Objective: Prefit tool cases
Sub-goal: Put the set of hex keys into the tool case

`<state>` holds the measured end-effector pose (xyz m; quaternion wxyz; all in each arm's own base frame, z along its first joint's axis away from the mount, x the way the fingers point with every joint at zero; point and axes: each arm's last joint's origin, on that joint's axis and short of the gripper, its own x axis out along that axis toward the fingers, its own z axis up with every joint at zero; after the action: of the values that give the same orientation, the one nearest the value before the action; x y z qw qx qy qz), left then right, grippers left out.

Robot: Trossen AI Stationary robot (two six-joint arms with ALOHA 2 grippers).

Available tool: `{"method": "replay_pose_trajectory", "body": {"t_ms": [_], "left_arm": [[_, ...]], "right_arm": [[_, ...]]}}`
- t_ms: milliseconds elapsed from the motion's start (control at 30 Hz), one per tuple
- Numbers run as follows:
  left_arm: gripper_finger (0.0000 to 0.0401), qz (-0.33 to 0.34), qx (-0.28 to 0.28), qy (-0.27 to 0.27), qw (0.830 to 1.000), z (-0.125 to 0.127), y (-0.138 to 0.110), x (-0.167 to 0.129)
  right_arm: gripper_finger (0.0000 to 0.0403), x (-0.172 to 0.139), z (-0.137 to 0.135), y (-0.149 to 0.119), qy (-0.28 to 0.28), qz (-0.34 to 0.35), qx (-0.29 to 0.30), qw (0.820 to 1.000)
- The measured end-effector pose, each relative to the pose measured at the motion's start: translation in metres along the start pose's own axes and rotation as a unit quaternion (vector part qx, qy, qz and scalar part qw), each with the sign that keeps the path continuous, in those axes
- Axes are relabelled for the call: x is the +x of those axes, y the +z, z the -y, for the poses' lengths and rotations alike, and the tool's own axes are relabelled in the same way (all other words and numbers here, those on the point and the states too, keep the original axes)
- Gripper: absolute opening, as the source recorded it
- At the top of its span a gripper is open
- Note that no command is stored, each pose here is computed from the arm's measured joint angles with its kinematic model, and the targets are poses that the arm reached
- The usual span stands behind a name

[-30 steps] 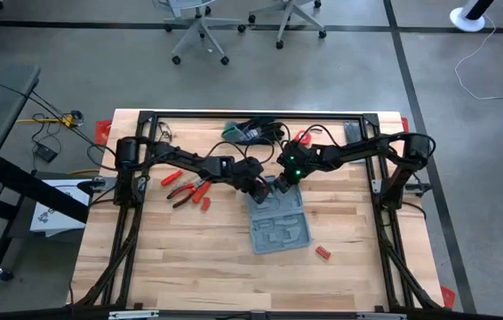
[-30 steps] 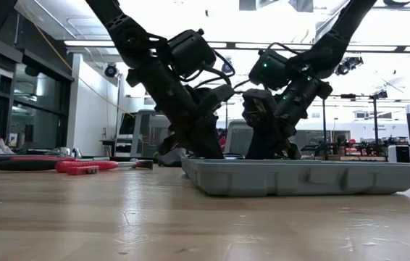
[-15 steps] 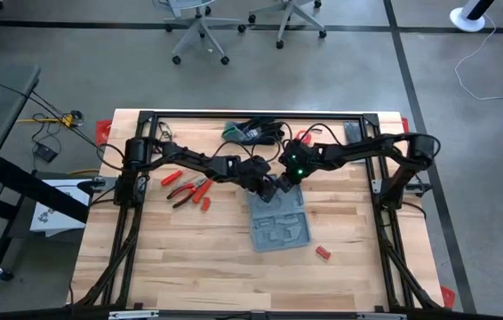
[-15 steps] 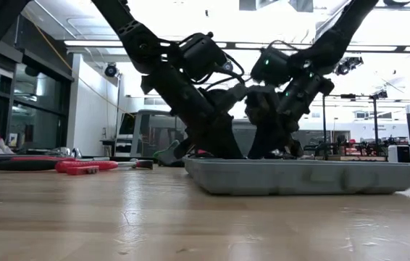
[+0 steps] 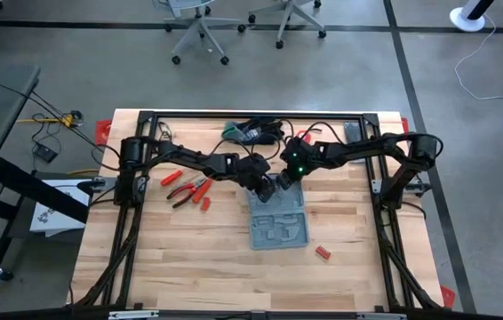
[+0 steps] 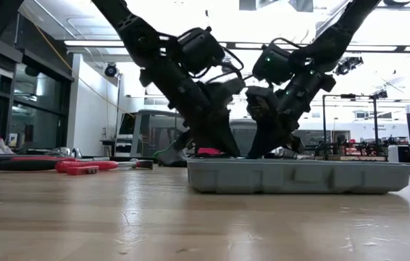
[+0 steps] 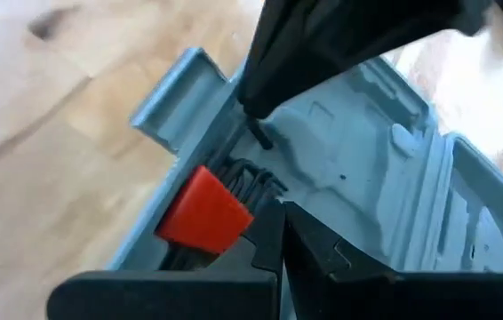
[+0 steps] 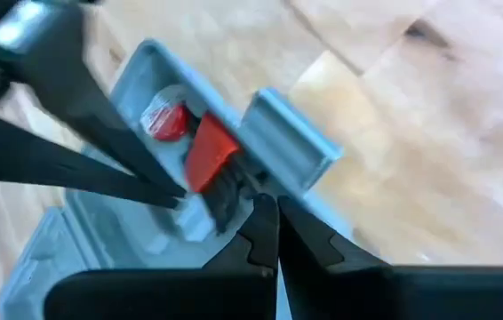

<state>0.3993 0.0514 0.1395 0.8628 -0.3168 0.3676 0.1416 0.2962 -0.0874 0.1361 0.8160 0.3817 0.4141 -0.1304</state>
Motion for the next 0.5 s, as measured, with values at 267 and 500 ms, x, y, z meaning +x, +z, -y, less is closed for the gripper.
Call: {"method": "replay_pose_trajectory", "body": {"t_ms": [267,500], "left_arm": [[0.0000,-0.042,0.012,0.045,0.998,-0.012,-0.004,-0.005],[0.0000,-0.043,0.014,0.053,0.998,-0.012,-0.005,-0.005]], "right_arm": [[0.0000,0.000,0.000,0.000,0.000,0.000,0.004,1.000],[0.0000,0.000,0.000,-0.001,-0.003,-0.006,0.005,1.000]]}}
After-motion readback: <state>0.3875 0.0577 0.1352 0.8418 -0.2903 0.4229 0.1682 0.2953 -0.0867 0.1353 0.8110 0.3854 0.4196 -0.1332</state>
